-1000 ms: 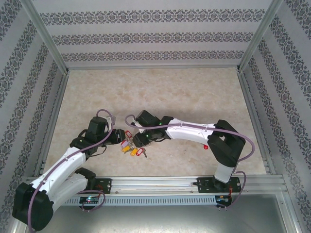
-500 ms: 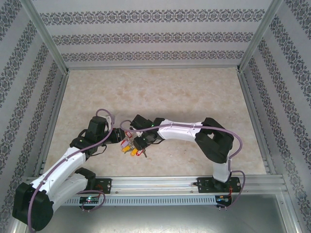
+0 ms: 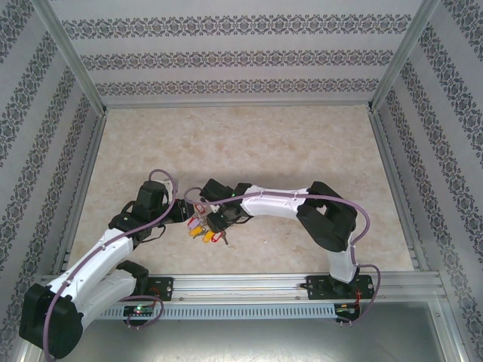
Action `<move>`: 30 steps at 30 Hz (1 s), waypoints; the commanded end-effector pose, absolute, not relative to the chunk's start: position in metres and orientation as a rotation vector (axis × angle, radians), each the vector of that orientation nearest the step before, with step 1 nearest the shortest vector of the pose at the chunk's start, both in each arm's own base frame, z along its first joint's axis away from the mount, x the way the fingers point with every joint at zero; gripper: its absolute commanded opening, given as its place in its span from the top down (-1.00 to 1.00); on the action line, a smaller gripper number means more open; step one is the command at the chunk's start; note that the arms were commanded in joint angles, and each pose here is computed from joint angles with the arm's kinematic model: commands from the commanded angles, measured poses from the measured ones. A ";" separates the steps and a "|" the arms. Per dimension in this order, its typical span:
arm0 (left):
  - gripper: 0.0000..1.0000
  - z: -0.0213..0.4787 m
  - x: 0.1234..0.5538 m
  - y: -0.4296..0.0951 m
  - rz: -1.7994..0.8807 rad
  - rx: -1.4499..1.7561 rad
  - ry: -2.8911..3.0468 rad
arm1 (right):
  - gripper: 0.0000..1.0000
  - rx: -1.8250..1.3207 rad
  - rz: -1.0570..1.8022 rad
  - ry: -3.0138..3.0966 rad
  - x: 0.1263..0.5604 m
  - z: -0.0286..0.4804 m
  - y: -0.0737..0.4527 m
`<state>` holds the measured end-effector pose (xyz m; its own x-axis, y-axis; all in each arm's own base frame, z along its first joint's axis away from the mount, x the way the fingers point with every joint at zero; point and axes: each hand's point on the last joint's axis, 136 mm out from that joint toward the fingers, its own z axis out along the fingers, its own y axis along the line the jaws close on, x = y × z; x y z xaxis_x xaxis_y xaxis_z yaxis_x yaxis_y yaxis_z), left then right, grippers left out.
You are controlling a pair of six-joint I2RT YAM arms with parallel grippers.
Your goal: Put the keys on the keyring
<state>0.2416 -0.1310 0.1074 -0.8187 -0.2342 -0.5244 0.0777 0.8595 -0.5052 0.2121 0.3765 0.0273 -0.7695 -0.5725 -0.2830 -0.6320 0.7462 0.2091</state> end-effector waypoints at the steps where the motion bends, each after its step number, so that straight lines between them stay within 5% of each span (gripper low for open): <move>1: 0.29 0.108 0.244 -0.131 -0.684 -0.103 2.414 | 0.26 -0.993 0.387 2.731 0.212 0.025 0.381; 11: 0.30 0.109 0.244 -0.131 -0.684 -0.100 2.409 | 0.08 -1.004 0.336 2.720 0.214 0.024 0.382; 30: 0.32 0.112 0.244 -0.130 -0.675 -0.095 2.407 | 0.53 -1.016 0.197 2.702 0.219 0.028 0.362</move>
